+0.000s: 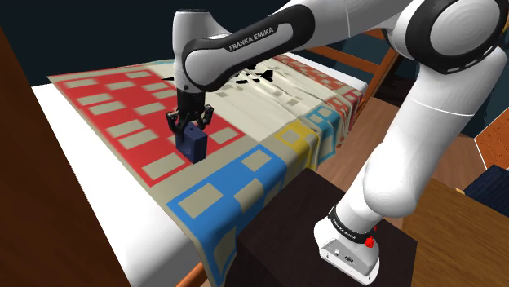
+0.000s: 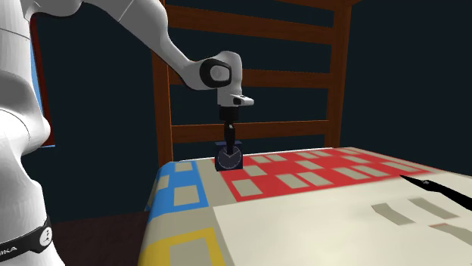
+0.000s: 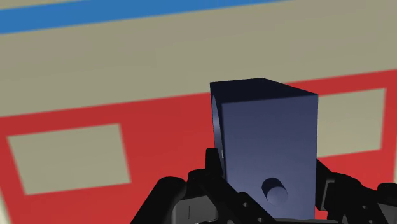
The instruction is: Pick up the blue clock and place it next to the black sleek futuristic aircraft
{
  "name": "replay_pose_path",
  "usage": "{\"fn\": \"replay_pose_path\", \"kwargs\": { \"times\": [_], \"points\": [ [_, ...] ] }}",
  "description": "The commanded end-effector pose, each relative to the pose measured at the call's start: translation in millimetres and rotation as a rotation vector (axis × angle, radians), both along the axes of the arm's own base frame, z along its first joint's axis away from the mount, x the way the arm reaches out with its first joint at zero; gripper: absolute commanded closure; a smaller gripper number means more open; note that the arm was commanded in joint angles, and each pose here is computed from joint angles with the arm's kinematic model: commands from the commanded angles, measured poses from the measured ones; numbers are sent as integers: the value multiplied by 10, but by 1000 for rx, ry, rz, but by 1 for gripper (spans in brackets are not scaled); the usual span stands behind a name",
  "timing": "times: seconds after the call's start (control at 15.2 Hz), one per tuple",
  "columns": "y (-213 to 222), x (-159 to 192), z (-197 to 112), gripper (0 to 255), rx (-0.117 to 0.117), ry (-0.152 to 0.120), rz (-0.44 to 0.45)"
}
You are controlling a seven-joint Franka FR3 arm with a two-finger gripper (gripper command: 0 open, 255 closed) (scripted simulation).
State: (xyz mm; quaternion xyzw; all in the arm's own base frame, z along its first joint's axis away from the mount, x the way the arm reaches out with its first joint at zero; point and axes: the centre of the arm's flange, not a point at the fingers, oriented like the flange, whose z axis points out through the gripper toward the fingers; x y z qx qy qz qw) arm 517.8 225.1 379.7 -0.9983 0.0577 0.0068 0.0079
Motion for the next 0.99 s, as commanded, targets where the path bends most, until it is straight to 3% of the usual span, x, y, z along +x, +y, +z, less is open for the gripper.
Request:
{"fn": "replay_pose_path", "kwargs": {
  "times": [0.0,0.92],
  "points": [
    [-8,6,112,255,0,0,0],
    [-8,6,851,255,0,0,0]
  ]
}}
